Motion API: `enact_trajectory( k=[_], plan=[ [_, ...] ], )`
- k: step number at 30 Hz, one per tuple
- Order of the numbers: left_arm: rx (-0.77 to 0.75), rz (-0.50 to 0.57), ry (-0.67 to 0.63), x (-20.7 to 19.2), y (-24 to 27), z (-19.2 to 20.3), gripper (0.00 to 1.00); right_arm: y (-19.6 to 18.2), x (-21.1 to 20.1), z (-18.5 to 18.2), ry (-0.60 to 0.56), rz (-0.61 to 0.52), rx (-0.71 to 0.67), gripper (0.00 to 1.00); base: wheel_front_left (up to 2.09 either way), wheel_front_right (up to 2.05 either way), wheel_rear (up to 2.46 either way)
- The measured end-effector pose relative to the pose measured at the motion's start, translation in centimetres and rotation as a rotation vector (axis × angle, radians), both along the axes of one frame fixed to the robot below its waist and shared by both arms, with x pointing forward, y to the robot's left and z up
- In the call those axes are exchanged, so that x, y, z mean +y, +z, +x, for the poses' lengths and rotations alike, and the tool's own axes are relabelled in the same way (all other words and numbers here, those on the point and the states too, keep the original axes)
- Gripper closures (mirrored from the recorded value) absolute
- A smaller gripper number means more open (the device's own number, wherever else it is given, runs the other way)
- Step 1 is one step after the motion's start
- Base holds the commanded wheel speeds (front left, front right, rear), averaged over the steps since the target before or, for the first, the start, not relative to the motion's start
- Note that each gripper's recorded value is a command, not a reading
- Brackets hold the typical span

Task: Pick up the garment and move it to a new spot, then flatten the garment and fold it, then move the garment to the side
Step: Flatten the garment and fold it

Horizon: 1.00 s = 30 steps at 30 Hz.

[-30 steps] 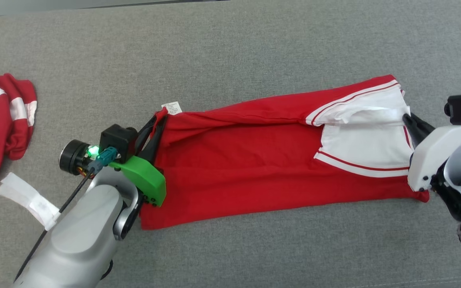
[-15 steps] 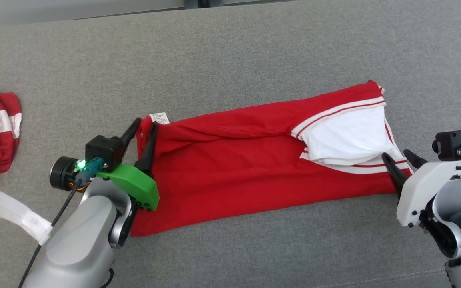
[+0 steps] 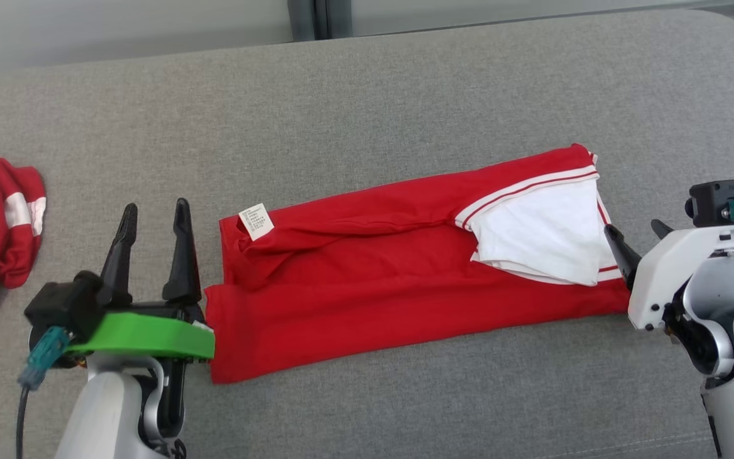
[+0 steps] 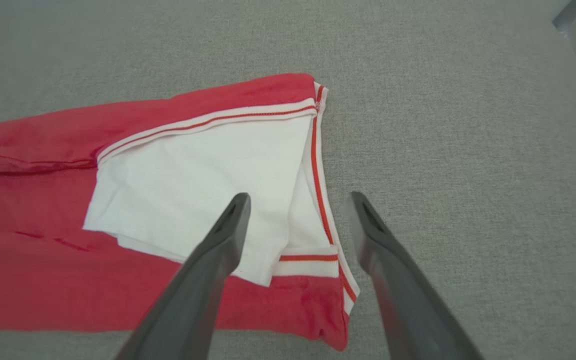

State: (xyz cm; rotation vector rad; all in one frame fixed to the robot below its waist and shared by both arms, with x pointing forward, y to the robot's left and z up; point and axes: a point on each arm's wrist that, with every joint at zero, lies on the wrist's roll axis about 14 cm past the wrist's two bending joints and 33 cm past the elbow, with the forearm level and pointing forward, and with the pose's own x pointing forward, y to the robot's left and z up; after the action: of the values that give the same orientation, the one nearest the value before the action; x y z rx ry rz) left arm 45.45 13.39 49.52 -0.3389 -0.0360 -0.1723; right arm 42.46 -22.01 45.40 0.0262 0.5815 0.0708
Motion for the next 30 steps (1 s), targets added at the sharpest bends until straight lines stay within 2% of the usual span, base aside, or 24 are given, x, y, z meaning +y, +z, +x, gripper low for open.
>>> enact_trajectory(
  k=[4,15,30],
  plan=[
    [-0.057,0.008,0.052,1.5,1.5,-1.4,0.0,0.1,-0.8,0.7,-0.028,-0.006,0.021,0.0,0.0,0.0,0.0],
    [-0.037,0.089,0.15,5.0,0.7,-4.6,0.0,-2.8,-1.4,2.4,-0.063,-0.002,0.125,0.0,0.0,0.0,0.0],
    [0.028,0.129,0.202,7.0,-1.4,-5.2,0.0,-7.5,0.7,4.5,-0.042,0.012,0.237,0.0,0.0,0.0,0.0]
  ],
)
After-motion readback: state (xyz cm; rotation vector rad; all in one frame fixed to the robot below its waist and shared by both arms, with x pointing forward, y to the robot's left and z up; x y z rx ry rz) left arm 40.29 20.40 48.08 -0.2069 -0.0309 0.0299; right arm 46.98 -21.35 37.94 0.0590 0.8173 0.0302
